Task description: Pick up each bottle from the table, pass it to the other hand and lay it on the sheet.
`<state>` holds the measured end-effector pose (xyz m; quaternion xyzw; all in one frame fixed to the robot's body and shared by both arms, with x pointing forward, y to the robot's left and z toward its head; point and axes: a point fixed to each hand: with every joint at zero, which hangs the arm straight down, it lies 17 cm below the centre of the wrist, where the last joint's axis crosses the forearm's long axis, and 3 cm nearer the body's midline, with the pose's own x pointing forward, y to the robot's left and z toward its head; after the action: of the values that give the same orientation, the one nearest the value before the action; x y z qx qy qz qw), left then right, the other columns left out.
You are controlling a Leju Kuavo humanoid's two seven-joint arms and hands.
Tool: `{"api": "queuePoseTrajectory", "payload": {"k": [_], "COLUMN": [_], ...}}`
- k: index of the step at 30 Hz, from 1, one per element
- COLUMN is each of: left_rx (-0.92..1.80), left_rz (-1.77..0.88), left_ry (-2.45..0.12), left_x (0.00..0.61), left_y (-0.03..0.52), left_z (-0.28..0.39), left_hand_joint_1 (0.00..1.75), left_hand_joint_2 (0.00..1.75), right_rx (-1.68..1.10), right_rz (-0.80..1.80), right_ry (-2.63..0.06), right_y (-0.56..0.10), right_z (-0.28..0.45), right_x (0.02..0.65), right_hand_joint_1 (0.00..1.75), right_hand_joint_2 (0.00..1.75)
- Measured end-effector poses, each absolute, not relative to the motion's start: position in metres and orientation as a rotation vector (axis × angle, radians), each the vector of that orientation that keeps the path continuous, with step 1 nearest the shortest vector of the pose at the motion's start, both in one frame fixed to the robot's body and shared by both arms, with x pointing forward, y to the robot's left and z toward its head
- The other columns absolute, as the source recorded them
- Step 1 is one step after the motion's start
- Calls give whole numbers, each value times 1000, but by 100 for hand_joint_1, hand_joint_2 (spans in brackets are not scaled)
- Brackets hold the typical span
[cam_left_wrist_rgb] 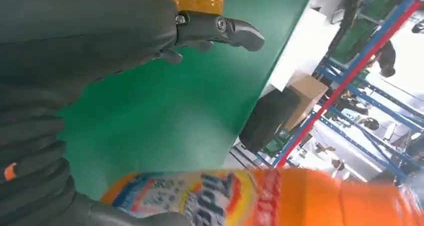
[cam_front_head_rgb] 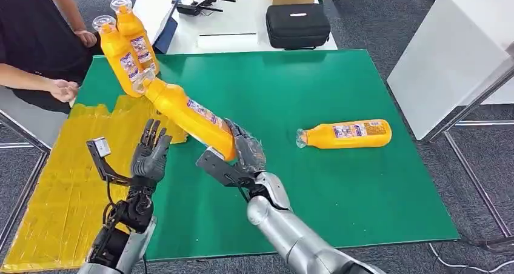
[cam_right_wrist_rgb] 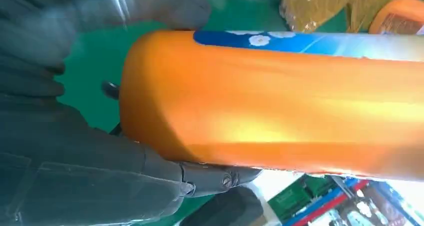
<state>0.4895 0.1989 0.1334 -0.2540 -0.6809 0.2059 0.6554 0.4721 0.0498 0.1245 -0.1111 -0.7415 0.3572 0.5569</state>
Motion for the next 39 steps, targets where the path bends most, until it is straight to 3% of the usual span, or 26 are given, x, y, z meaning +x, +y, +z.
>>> {"api": "queuePoseTrajectory", "payload": {"k": [19,30,32,33,34,36,39], "left_rx": [-698,-712,-740,-737,-727,-705,-685], "left_rz": [385,387,409,414,423,442,460], "left_ry": [-1528,-1523,-1500,-1503,-1510,-1524,-1535], "left_x": [482,482,484,484,484,485,486], "left_y": [137,133,131,131,133,136,140], "left_z": [160,161,161,160,160,159,159], "left_hand_joint_1": [0,0,3,66,152,171,175], "left_hand_joint_2": [175,175,175,175,175,175,175], "right_rx": [-319,-347,-471,-473,-471,-461,-447], "right_rz": [1090,1130,1254,1267,1276,1289,1310], "right_ry": [-1688,-1691,-1707,-1707,-1706,-1699,-1696], "right_y": [89,94,101,103,105,109,113], "right_z": [104,106,110,110,110,107,106], "right_x": [441,439,437,435,433,429,425], "right_hand_joint_1": [175,175,175,175,175,175,175], "right_hand_joint_2": [175,175,175,175,175,175,175]}}
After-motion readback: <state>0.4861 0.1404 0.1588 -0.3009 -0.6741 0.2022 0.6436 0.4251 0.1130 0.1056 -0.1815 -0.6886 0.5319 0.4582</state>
